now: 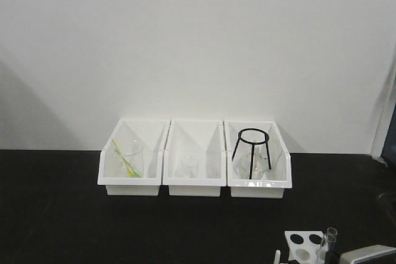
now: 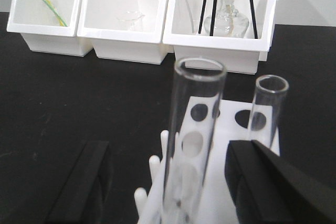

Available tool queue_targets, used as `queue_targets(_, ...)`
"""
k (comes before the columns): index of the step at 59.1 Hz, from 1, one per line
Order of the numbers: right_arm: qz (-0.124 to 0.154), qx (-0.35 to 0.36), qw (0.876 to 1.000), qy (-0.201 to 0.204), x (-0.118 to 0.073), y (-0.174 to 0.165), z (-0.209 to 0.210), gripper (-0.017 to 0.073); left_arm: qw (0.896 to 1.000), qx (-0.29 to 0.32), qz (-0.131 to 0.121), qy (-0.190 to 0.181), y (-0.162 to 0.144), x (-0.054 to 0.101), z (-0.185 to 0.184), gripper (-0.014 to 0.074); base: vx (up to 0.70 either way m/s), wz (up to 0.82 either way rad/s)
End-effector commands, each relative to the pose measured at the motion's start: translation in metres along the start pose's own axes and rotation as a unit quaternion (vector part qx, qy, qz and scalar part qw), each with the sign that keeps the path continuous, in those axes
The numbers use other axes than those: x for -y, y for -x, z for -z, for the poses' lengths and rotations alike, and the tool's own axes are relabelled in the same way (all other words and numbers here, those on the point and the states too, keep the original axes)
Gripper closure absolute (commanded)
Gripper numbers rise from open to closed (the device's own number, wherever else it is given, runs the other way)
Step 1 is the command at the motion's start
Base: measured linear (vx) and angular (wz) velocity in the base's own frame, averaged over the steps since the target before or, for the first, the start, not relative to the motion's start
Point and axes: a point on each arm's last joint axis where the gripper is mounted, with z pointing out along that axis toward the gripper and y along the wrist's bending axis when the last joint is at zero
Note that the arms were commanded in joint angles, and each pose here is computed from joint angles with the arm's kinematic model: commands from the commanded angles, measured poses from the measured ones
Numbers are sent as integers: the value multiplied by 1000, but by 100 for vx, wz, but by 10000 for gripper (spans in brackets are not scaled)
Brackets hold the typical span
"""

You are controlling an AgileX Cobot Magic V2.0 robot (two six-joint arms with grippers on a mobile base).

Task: Flip and reinsert test tube from rack
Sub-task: 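Lift the clear test tube up out of the rack with the right gripper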

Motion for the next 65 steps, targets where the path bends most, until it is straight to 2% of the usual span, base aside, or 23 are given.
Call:
queue_targets(1,1,78,997,7,-2,24,-11,30,999,49,1,-11,8,2,1,600,0,0)
queue_targets(14,-4,72,997,7,-2,24,-17,97,999,49,1,-11,8,2,1,600,0,0)
queue_targets(22,-24,50,998,8,-2,20,-18,167,999,49,1,-11,8,2,1,600,0,0)
queue_targets(31,-22,52,998,11,-2,21,-18,242,999,49,1,-11,8,2,1,600,0,0)
queue_targets(49,-18,58,998,13,-3,22,-17,447,999,49,1,-11,8,2,1,600,0,0)
queue_targets(65,-3,116,993,33,-8,44,-3,475,999,49,1,-11,8,2,1,600,0,0)
